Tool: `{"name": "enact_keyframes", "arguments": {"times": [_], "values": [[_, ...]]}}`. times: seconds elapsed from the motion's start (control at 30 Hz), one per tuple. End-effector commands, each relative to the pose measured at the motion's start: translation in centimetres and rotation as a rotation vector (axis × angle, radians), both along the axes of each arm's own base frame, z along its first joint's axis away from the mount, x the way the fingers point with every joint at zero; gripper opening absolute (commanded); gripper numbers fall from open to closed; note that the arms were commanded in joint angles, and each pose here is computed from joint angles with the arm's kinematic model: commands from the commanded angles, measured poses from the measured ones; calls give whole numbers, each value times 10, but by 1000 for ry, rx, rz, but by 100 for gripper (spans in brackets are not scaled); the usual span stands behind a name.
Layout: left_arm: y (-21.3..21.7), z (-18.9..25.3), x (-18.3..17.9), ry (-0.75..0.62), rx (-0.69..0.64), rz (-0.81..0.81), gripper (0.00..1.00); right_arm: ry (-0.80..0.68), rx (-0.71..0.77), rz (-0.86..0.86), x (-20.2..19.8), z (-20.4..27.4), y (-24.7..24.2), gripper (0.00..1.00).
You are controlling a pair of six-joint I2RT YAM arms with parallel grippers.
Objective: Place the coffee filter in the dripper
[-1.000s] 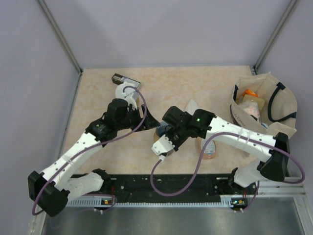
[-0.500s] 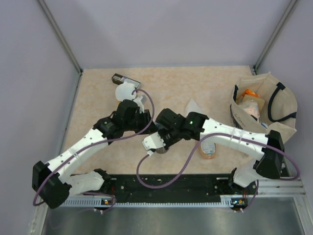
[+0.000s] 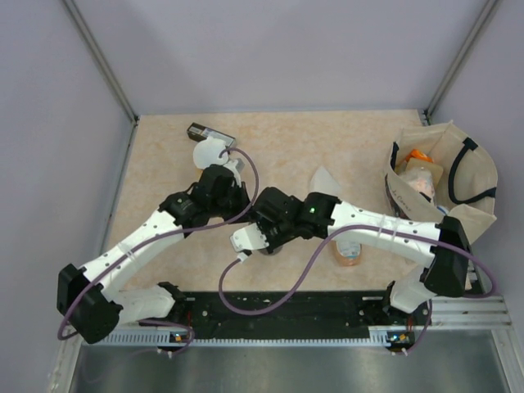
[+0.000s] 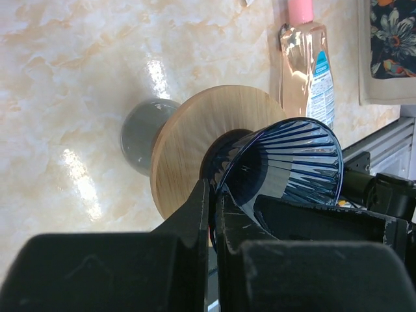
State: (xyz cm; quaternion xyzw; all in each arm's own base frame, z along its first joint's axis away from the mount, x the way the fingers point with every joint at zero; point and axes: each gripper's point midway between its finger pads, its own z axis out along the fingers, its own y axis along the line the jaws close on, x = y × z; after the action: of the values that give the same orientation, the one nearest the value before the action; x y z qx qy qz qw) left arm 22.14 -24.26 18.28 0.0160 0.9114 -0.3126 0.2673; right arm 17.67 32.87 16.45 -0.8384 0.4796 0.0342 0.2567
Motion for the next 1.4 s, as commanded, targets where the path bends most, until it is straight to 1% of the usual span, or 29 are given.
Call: {"name": "enact_keyframes", "arguments": {"times": [0.0,0.17,0.27,0.37,0.57,0.7,0.8,0.93,1.13,1.23,1.37], "values": [[15,-23,-10,76,166,-60,0,362,-219,40,-64,-74,-45,0],[19,-28,-12,123,233,-64,0,469,-162,20,-76,-85,-50,0],[25,-27,-11,128,277,-50,0,535,-136,0,-80,-91,-53,0],[21,-24,-9,120,284,-56,0,577,-133,-13,-84,-98,-56,0],[23,-41,-12,156,332,-49,0,639,-148,-43,-90,-111,-60,0],[21,-35,-10,142,322,-49,0,642,-151,-55,-88,-113,-58,0],[21,-28,-8,119,318,-48,0,599,-143,-65,-79,-107,-56,7],[16,-17,-4,93,302,-68,0,535,-101,-49,-67,-90,-47,19],[6,-5,-1,70,291,-102,0,412,-49,-26,-44,-65,-35,29],[5,-6,0,70,295,-103,0,350,-28,-3,-34,-51,-30,41],[5,-5,1,65,299,-99,0,271,14,29,-23,-30,-25,50]]}}
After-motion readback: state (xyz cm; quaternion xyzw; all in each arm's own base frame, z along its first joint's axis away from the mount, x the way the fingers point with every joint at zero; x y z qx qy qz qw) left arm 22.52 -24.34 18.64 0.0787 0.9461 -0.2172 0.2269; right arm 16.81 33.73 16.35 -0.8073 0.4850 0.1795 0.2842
